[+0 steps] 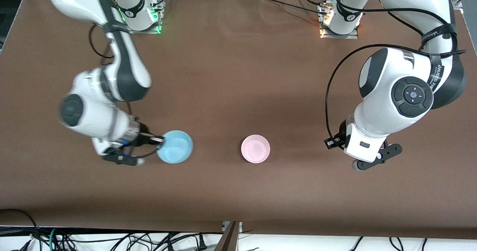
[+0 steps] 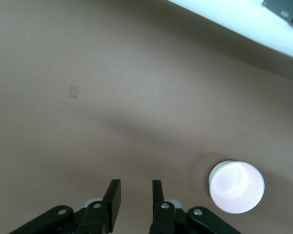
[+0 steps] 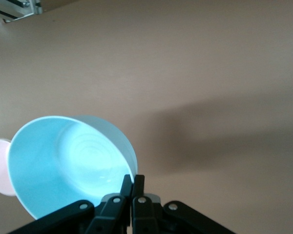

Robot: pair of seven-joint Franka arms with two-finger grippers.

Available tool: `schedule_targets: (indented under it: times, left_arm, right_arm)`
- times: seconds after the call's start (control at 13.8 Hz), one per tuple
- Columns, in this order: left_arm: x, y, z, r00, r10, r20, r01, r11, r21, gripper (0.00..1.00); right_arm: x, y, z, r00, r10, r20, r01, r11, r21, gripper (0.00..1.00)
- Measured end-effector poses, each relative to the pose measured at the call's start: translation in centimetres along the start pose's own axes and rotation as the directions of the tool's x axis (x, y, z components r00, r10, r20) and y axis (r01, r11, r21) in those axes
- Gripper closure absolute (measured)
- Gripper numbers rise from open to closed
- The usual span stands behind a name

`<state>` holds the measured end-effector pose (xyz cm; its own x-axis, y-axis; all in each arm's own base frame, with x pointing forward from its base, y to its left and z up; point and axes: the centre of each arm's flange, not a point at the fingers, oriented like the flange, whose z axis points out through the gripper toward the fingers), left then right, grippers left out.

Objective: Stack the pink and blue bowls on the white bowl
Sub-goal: 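Move the blue bowl with the right gripper over the pink bowl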

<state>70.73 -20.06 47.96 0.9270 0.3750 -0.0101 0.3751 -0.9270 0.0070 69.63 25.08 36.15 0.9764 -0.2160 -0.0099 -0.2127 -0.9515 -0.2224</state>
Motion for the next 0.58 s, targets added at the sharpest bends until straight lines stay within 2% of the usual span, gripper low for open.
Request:
schedule_targets:
  times: [0.29,0.58]
  left_arm:
    - [2.9,-5.3,-1.8,0.99,0.138,-0.001,-0.138,0.99,-0.001,0.66]
    - [4.6,-9.8,-4.0,0.964,0.265,-0.009,-0.265,0.964,-0.004,0.66]
  right_arm:
    - [-2.1,-7.3,3.4,0.994,0.103,-0.032,-0.102,0.994,0.028,0.98]
    - [-4.6,-12.4,6.6,0.981,0.188,-0.052,-0.185,0.981,0.061,0.98]
